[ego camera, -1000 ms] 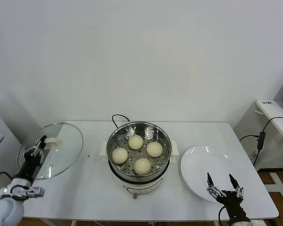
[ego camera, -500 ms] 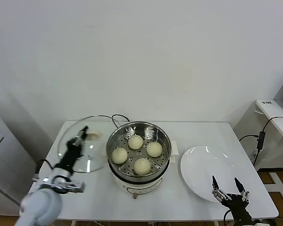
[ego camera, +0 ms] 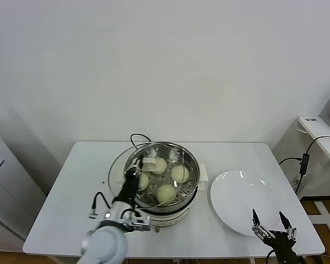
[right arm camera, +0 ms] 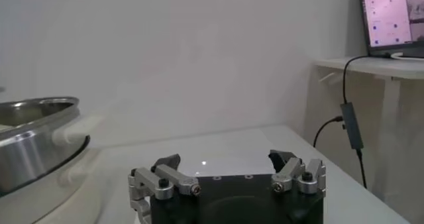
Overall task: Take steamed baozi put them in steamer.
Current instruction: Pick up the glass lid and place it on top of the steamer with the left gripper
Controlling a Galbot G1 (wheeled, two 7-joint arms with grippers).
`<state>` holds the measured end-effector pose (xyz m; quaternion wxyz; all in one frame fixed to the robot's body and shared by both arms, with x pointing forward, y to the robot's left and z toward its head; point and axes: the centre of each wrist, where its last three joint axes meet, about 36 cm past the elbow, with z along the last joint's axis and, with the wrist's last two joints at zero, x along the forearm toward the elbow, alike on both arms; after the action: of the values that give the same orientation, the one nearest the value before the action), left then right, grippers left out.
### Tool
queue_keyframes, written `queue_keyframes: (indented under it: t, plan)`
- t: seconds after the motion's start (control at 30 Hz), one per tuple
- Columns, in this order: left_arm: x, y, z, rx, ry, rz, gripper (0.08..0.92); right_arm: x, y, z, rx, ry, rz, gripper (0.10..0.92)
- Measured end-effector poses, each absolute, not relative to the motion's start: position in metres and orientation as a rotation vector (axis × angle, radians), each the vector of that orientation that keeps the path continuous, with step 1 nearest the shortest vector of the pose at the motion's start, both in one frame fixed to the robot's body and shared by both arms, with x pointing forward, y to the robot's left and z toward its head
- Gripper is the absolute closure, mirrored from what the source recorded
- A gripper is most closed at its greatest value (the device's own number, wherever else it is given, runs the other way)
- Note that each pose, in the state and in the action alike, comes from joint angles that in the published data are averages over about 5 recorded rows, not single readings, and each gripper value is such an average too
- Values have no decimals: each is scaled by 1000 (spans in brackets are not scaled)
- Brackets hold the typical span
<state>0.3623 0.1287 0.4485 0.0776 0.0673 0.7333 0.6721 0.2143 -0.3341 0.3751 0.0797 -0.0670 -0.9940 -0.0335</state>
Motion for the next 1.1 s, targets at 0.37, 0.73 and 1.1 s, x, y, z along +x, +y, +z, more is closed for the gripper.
queue_keyframes:
  t: [0.37,0.73,1.1]
  plan:
    - [372,75,447,167,2179,2029,881,209,-339,375,-219,-2971,-86,200]
    - [378,63,435,153,2150,2100,881,209,-341,375,-219,-2973,-89,200]
    - [388,60,426,138,2142,2150,881,209,-342,376,-215,-2982,-86,200]
